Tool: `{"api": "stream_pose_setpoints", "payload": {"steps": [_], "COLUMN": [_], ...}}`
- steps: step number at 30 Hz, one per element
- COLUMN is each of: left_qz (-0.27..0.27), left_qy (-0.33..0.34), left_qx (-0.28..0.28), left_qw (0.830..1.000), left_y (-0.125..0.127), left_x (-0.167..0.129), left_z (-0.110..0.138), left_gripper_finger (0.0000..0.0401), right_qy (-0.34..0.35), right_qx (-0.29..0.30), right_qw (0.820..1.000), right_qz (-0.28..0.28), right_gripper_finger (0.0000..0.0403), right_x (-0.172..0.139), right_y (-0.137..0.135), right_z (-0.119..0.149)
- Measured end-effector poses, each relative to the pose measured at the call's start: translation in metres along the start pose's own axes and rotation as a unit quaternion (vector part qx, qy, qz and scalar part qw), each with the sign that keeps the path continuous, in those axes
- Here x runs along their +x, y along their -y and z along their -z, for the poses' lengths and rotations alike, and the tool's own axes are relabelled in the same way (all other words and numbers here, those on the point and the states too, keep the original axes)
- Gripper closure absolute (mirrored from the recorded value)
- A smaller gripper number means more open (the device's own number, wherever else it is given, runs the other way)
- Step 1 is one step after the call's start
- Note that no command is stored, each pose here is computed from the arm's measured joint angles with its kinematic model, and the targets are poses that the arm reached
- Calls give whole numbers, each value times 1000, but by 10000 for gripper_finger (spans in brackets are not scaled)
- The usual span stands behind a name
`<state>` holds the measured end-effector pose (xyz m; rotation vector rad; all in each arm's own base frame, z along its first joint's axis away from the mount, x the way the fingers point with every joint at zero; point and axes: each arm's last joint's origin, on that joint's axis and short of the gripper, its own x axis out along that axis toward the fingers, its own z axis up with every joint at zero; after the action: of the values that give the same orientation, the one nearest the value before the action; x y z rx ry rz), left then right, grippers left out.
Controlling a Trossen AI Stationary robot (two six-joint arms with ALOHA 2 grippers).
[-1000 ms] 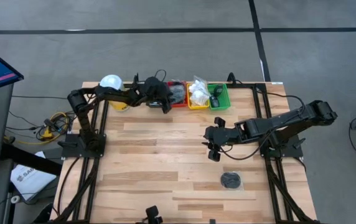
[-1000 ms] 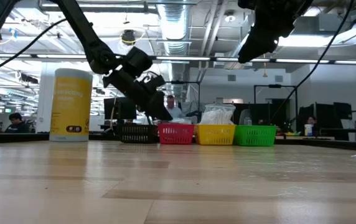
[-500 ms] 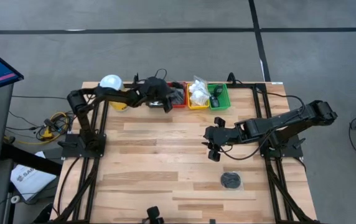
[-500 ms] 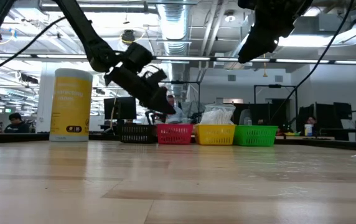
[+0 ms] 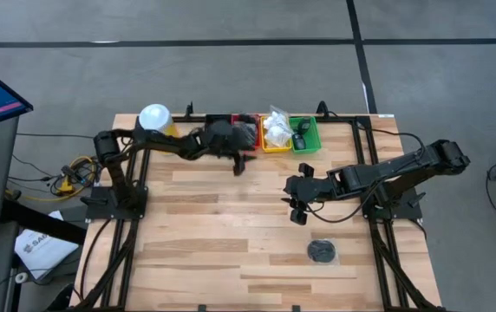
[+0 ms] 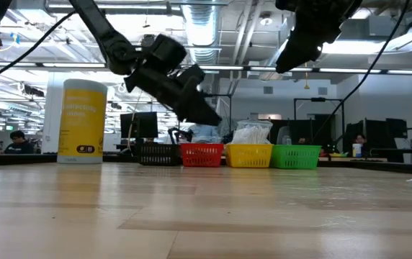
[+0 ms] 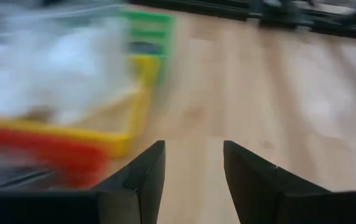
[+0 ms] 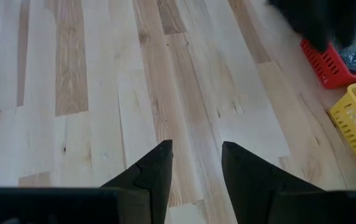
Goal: Pick & Place Travel size toiletries
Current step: Put the hairbrush into the red bin
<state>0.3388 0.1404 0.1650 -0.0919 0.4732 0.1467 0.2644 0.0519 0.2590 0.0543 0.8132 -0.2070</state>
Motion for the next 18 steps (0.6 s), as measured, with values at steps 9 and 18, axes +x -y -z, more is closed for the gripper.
{"api": "stream_pose_setpoints", "payload": {"steps": [9,18], "left_qz": [98,163], "left_qy": [-3,-8], "left_qx": [51,83], "left_qw": [994,983], "left_y": [78,134], "left_x": [11,9], "left_z": [-1,3], "left_gripper_finger": [247,247], "right_qy": [-71,-147], "right_qx": [47,89], "right_qw": [996,984], "right_qz": [-35,-46], "right_gripper_finger": [274,274], "right_x": [-2,-17], "right_y": [-2,-31], "right_z": [12,37]}}
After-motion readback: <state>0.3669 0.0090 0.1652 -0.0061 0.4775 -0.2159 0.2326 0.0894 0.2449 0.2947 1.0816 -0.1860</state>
